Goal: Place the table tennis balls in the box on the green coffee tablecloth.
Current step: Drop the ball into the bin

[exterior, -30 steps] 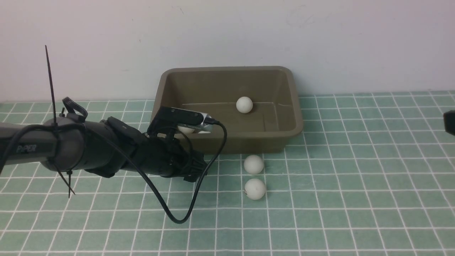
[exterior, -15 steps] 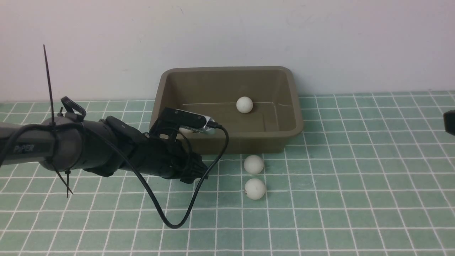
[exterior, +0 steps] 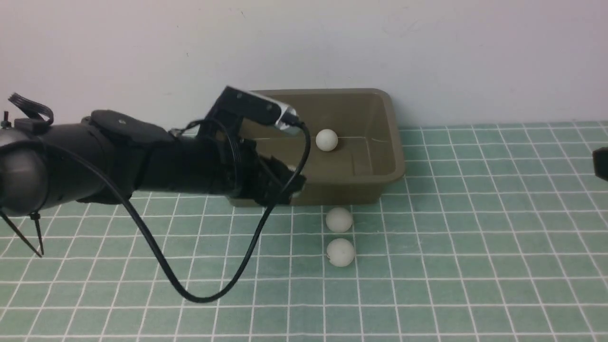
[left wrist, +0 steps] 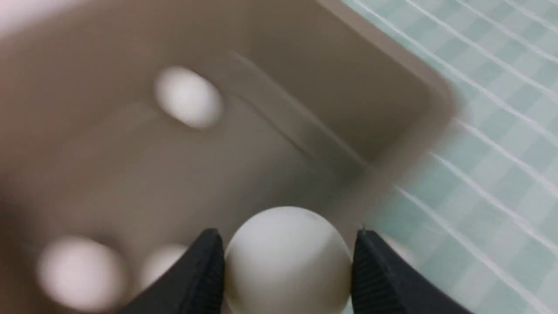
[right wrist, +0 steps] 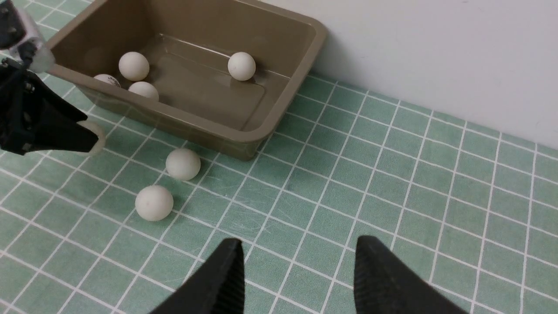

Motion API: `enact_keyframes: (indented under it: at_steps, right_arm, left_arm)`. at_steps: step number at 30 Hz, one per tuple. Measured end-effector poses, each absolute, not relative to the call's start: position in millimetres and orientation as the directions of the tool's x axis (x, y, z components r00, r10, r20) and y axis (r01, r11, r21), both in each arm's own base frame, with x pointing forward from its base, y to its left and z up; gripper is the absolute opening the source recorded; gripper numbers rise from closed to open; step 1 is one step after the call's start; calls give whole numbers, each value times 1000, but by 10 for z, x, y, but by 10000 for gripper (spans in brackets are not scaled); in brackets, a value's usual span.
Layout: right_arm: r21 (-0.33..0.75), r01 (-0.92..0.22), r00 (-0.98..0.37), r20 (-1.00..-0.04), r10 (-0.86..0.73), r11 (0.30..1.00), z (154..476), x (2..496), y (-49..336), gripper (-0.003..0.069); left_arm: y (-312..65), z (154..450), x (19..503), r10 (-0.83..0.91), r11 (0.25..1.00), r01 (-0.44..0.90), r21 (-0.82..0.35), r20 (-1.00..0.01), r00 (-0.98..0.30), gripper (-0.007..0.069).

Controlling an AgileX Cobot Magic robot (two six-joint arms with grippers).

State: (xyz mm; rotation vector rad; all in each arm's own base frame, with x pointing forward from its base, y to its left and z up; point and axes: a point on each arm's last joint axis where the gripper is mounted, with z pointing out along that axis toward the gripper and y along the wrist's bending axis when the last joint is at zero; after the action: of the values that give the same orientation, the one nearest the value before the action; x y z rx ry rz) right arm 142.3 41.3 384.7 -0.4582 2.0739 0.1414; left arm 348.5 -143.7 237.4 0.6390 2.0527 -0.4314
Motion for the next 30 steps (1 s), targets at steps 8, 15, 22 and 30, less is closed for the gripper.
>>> enact_keyframes:
  at_steps: [8, 15, 22, 30]
  right_arm:
    - [-84, -377, -458, -848, -264, 922, 3847, 1423, 413, 325]
    - [-84, -377, -458, -848, -264, 922, 3847, 1423, 413, 325]
    - [-84, -377, -458, -848, -264, 922, 3847, 1423, 413, 325]
    - [-85, -376, -453, -852, -262, 923, 3853, 1426, 413, 325]
  left_arm:
    - [-1483, 2141, 3871, 451, 767, 615, 181, -834, -317, 334]
    - [-1496, 2265, 3938, 393, 800, 582, 148, -861, -322, 427]
    - [-1333, 2871, 3646, 309, 858, 491, 150, -915, -261, 444]
    - [-1260, 3275, 3184, 158, 841, 541, 16, -963, -217, 398]
